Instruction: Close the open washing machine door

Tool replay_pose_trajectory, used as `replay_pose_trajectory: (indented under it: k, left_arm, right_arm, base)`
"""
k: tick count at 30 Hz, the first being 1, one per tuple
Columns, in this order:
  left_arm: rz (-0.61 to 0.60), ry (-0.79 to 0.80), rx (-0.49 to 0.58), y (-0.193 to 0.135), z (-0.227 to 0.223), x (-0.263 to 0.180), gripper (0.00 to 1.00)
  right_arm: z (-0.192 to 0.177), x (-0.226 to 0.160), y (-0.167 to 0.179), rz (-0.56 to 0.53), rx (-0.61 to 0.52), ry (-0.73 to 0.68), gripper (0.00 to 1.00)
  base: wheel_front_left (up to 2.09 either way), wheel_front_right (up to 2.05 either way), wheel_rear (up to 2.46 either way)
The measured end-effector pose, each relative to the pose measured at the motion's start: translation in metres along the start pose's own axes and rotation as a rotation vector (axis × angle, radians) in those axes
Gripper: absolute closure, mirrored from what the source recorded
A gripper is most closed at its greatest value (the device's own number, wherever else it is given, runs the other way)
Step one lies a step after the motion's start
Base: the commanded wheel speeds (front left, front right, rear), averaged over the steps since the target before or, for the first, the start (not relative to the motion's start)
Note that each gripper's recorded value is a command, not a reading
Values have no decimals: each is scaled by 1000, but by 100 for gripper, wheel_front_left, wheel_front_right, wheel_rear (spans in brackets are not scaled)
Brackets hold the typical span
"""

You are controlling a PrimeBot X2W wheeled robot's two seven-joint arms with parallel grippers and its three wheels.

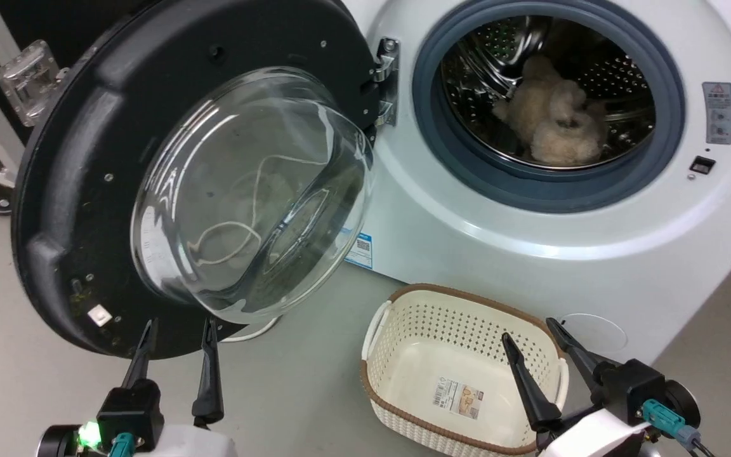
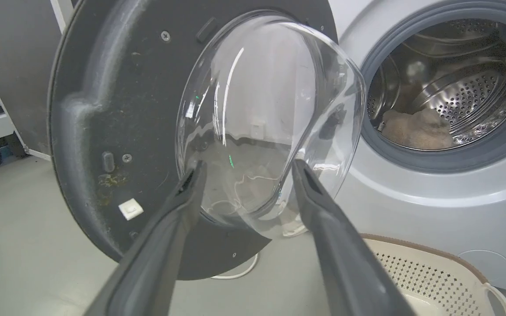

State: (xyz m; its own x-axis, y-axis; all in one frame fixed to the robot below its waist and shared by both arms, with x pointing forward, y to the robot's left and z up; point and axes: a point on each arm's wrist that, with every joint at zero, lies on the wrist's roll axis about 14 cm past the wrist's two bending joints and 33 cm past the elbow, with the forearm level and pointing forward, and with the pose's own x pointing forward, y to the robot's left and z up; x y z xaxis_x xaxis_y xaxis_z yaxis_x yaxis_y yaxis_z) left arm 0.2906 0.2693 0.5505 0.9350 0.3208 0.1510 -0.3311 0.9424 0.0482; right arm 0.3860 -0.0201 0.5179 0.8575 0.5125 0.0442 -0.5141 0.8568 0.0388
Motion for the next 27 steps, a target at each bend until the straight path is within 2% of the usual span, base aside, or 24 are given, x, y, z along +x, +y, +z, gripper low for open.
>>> replay_pose_trajectory:
  k: [27]
  left_arm:
    - [143,-32,20,44,4,-29,0]
  right_arm:
    - [-8,18,50,159,34,-6,0]
  base:
    - [0,0,0]
